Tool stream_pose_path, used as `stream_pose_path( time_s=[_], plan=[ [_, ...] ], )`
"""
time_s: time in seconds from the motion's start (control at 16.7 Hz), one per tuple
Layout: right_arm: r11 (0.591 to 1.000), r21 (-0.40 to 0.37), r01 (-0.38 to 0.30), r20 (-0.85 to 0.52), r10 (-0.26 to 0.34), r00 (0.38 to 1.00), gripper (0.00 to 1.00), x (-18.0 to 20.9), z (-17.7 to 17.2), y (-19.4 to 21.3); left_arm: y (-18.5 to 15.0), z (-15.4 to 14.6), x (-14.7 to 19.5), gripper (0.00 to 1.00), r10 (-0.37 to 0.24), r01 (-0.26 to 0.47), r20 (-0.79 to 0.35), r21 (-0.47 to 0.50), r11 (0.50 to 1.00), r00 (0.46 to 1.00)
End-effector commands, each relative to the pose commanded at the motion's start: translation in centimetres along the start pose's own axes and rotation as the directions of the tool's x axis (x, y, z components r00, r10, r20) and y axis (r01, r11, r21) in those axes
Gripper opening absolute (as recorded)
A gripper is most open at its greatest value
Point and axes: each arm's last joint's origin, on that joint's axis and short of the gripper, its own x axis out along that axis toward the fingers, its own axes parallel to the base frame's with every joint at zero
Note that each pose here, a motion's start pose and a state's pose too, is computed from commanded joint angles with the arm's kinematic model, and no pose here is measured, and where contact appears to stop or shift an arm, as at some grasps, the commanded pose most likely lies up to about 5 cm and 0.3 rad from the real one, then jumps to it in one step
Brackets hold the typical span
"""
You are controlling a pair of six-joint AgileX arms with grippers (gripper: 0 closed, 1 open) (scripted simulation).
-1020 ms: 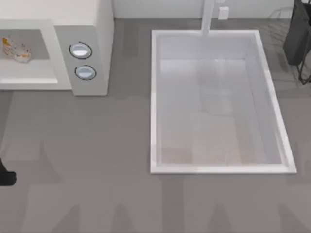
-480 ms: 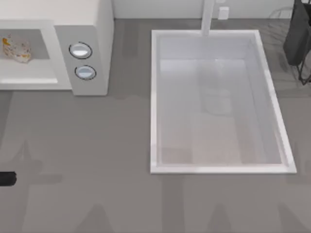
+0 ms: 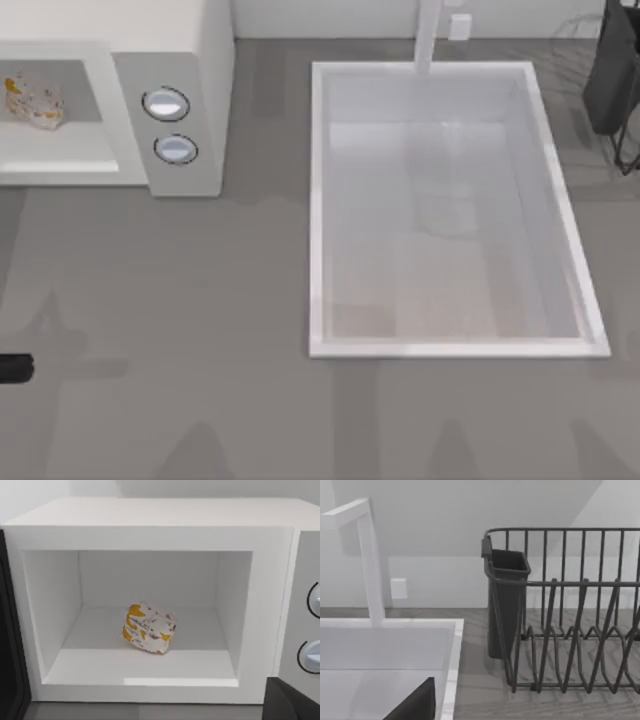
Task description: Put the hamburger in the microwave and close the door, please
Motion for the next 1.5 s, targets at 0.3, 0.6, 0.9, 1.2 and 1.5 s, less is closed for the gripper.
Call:
stream_pose_path(
  time_s=[0.3, 0.6, 0.9, 1.2, 1.5],
  plan=[
    [1.000, 0.000, 0.000, 0.000, 0.000, 1.000, 1.00, 0.0, 0.0, 0.0, -1.1, -0.1, -0.3, 0.00, -0.002, 0.002, 0.000, 0.000, 1.000, 1.000],
    [1.000, 0.000, 0.000, 0.000, 0.000, 1.000, 1.00, 0.0, 0.0, 0.0, -2.5, -0.3, -0.8, 0.00, -0.003, 0.003, 0.000, 0.000, 1.000, 1.000],
    [1.000, 0.000, 0.000, 0.000, 0.000, 1.000, 1.00, 0.0, 0.0, 0.0, -2.8, -0.3, -1.0, 0.00, 0.000, 0.000, 0.000, 0.000, 1.000, 1.000],
    [1.000, 0.000, 0.000, 0.000, 0.000, 1.000, 1.00, 0.0, 0.0, 0.0, -2.6, 0.0, -0.9, 0.00, 0.005, -0.005, -0.020, 0.023, 1.000, 1.000],
    [1.000, 0.000, 0.000, 0.000, 0.000, 1.000, 1.00, 0.0, 0.0, 0.0, -1.1, 3.2, 0.1, 0.00, 0.045, -0.016, -0.165, 0.172, 0.985, 0.985]
  ],
)
